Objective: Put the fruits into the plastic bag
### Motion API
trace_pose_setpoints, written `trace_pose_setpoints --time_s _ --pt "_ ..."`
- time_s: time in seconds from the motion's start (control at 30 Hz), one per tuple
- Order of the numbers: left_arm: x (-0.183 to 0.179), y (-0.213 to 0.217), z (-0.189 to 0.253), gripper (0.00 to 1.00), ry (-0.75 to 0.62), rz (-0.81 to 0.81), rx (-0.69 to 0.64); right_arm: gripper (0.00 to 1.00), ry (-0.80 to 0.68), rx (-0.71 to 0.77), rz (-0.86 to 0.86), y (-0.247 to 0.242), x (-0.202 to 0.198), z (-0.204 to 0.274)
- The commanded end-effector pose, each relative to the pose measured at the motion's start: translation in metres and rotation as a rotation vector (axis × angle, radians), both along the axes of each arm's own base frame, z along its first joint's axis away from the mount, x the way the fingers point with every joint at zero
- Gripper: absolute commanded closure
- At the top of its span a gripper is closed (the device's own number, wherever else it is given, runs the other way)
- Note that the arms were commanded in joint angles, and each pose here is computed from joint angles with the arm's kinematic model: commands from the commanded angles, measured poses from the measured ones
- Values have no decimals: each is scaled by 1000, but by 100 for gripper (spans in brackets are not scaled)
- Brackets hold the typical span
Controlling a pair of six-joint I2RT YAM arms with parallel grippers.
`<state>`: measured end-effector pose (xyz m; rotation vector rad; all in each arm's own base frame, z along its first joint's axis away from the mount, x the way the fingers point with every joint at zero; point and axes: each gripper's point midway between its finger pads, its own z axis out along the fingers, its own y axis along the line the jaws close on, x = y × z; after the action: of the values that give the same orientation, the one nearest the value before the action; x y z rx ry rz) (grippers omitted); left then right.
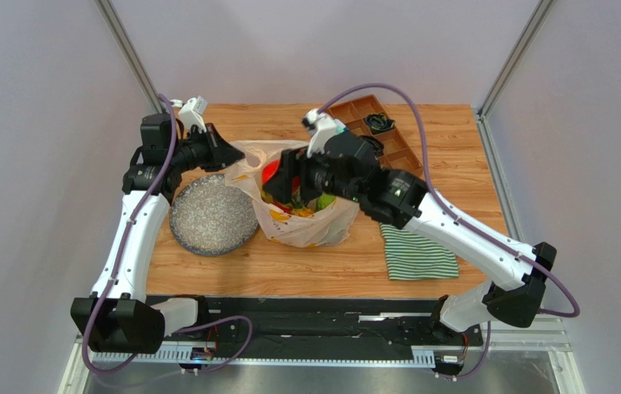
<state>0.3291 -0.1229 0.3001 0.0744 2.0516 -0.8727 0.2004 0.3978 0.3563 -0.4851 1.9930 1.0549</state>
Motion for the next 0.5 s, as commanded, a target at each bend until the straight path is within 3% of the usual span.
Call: trace_pose_setpoints --time_s 0.0,0.37,0.47 --pt "3 -2 12 100 -66 -33 -13 66 -6 -156 -209 -48 70 -22" --pt "3 -3 12 100 -73 -38 -13 66 70 -410 -344 -63 128 -94" --pt "3 -3 11 100 -69 -39 -16 44 75 -416 -334 -59 128 -94"
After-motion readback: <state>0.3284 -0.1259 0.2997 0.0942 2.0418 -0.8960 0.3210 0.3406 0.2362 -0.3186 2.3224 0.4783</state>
